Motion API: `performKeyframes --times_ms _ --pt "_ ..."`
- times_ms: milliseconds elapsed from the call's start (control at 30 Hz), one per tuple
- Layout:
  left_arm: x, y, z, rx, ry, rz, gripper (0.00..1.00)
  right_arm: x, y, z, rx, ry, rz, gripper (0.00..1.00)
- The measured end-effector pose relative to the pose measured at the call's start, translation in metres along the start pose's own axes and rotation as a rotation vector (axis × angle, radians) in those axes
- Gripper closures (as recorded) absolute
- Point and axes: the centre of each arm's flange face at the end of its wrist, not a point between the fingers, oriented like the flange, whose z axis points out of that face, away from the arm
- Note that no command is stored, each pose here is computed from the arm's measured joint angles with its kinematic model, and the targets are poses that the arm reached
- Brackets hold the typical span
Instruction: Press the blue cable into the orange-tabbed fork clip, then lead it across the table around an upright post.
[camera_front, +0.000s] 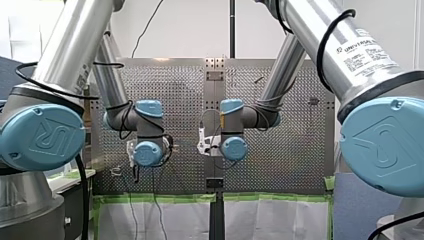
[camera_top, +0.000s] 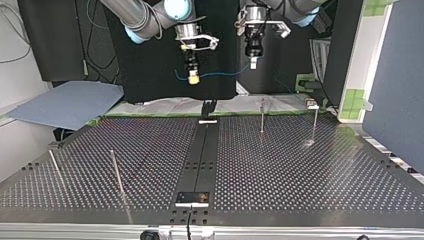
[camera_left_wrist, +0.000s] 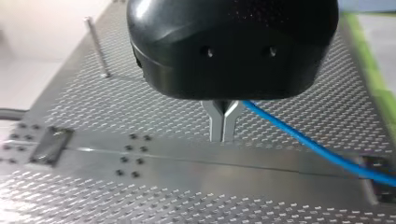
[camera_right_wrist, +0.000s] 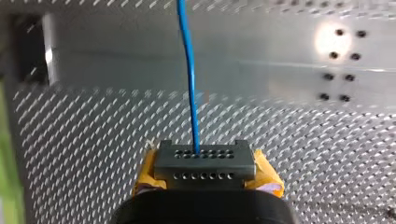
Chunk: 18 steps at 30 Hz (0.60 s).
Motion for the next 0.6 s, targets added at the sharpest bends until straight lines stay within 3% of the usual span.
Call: performKeyframes --times_ms 200,333,467,600 --pt "-0.003 0.008 0.015 -0.001 -0.034 -0.061 1.0 -0.017 -0.006 0.005 0.052 0.015 0.06 1.0" --pt "0.006 0.017 0.025 -0.001 -0.036 -0.063 1.0 -0.032 -0.008 0.008 0.084 0.014 0.093 1.0" --pt "0.018 0.028 0.032 -0.006 -0.016 -0.031 1.0 -0.052 -0.012 0.014 0.11 0.0 0.104 1.0" --pt "0.034 0.043 0.032 -0.026 0.029 0.021 1.0 -0.066 -0.014 0.021 0.116 -0.012 0.105 1.0"
